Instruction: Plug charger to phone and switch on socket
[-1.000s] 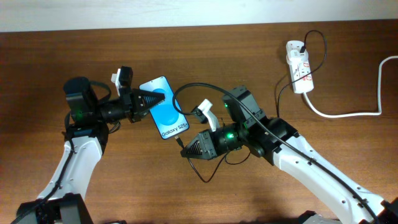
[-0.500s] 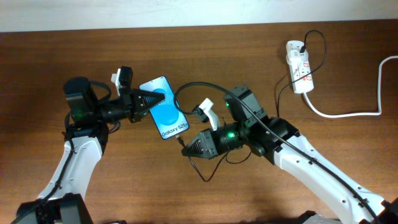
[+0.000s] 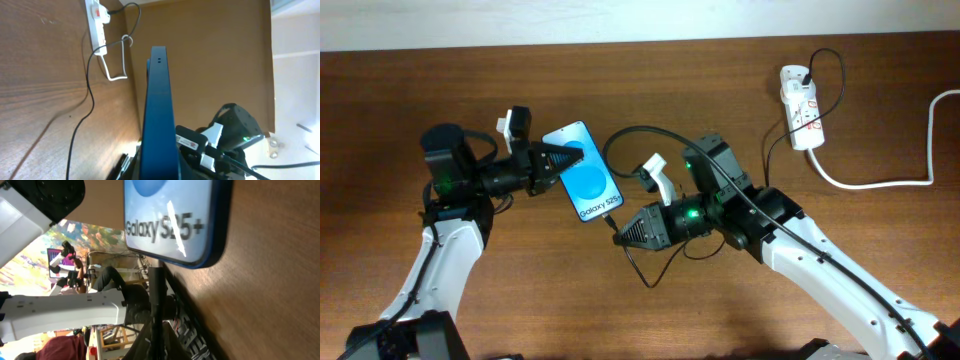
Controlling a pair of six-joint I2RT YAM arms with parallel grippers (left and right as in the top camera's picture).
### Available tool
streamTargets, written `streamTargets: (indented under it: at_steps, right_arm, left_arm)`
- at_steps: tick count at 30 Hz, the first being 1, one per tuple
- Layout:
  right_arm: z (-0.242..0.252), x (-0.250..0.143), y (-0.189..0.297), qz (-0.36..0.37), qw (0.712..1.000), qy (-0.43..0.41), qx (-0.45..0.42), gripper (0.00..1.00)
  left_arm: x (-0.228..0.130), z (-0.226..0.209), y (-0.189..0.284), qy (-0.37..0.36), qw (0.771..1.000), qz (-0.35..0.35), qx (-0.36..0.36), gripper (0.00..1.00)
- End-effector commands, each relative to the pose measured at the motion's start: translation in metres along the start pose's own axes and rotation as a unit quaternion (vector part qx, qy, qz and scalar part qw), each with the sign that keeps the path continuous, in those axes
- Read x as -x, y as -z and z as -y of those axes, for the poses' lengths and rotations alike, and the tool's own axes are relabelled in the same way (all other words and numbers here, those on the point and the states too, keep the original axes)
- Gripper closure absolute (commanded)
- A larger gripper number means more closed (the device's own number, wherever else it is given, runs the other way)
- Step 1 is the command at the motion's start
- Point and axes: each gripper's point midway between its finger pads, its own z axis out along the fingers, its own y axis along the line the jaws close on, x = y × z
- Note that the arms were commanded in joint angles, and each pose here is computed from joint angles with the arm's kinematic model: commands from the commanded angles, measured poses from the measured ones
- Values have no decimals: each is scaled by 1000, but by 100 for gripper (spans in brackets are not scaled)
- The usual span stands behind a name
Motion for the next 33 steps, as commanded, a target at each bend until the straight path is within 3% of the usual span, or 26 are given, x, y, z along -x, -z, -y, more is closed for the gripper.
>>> streamTargets:
  at_steps: [1, 33]
  right_arm:
    - [-2, 15, 3, 27, 1000, 9, -4, 96]
    - [7, 26, -13, 38, 997, 59, -17, 96]
  left_arm:
    - [-4, 7, -1, -16, 1000, -19, -12, 100]
    - [-27, 19, 2, -5, 995, -84, -47, 100]
